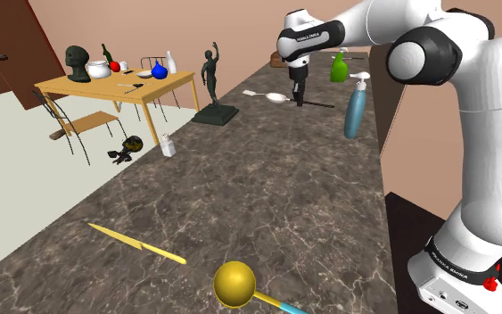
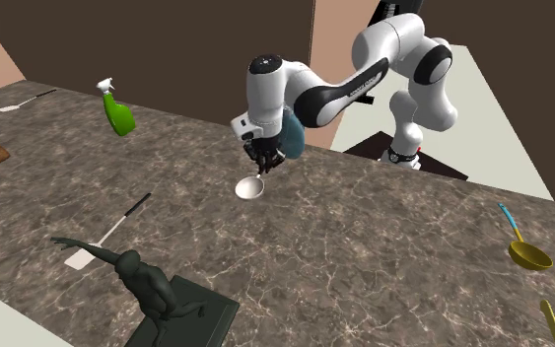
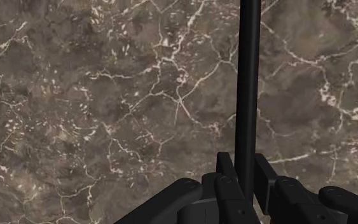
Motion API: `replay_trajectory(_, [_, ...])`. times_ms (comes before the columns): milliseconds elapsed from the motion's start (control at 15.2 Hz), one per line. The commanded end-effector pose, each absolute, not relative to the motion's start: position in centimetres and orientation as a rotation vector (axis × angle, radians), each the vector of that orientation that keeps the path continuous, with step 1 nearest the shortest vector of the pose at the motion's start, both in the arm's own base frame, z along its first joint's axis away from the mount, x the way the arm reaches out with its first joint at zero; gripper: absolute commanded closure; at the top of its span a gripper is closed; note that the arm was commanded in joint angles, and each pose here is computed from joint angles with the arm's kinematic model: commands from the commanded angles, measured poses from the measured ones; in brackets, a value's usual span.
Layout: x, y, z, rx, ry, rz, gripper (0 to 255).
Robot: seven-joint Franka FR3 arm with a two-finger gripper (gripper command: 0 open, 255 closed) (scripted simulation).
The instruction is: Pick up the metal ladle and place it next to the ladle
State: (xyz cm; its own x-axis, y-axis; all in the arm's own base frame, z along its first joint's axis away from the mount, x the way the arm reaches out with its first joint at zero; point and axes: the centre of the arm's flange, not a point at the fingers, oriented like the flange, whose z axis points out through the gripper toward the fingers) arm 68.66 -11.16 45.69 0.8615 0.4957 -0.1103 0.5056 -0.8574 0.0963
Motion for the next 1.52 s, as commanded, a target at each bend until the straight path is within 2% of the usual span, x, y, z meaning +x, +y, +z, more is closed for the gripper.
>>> replay_trajectory(0, [68.6, -11.1, 46.6, 2.913, 0.787, -0.124, 255])
replay_trajectory(1452, [58.9, 16.2, 46.6, 2.913, 0.787, -0.124, 255])
